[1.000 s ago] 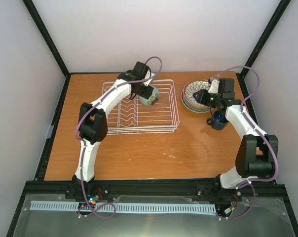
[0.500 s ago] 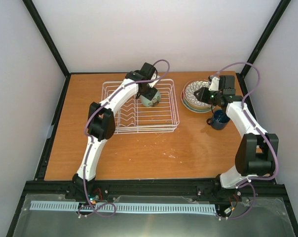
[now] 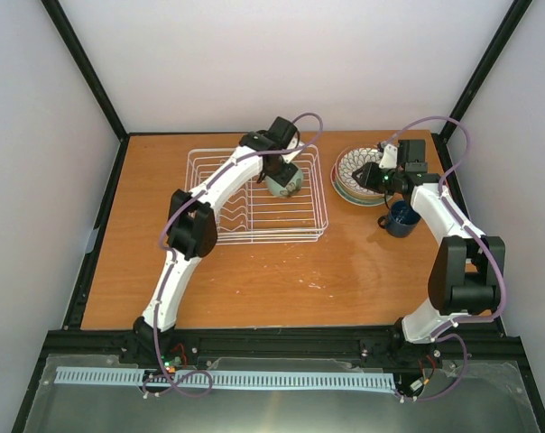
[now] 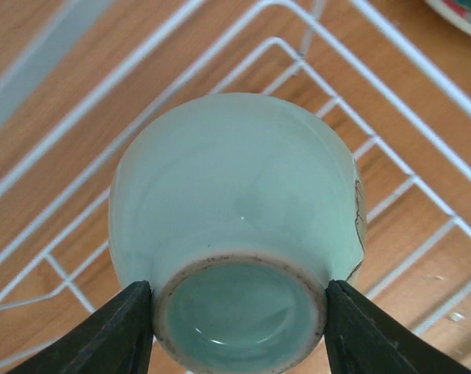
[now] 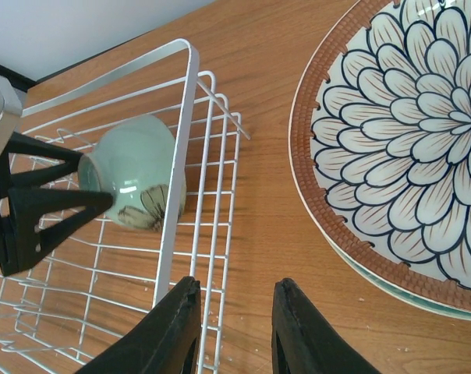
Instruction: Load the mixed dishes into the dish rack
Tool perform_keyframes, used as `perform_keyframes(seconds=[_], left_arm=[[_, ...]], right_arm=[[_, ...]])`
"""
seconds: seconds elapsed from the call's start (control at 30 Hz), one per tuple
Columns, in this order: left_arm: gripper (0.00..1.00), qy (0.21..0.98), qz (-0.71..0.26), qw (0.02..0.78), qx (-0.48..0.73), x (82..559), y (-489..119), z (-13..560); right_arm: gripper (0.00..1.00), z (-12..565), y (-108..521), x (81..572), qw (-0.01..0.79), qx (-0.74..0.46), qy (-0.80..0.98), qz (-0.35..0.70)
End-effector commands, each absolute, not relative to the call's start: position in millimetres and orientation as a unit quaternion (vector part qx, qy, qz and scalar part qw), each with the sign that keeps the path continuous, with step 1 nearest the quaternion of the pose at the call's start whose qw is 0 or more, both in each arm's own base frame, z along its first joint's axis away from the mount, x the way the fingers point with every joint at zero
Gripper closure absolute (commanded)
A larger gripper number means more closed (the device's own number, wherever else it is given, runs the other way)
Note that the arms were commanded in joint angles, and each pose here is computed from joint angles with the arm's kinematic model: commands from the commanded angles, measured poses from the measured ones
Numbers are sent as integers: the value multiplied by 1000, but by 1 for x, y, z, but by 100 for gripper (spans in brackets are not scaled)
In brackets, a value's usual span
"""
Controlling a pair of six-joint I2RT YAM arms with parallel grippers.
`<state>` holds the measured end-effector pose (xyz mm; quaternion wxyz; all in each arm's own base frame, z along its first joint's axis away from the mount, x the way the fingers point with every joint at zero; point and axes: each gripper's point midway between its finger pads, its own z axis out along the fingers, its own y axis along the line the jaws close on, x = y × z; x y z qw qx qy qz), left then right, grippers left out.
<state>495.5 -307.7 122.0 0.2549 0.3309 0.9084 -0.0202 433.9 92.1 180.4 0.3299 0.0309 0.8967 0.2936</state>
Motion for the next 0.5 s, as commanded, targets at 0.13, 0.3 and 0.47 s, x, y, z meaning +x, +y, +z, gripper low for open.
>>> perform_keyframes(seconds=[0.13, 0.3, 0.47], left_arm=[[99, 904, -25, 240, 352, 445, -319, 166], [99, 914, -6, 218, 342, 430, -307, 164], [99, 910, 6, 234, 342, 435, -305, 171]], right_arm=[[76, 188, 95, 435, 334, 22, 893, 299], [75, 189, 97, 434, 334, 20, 891, 307], [75, 188, 98, 434, 331, 20, 891, 310]])
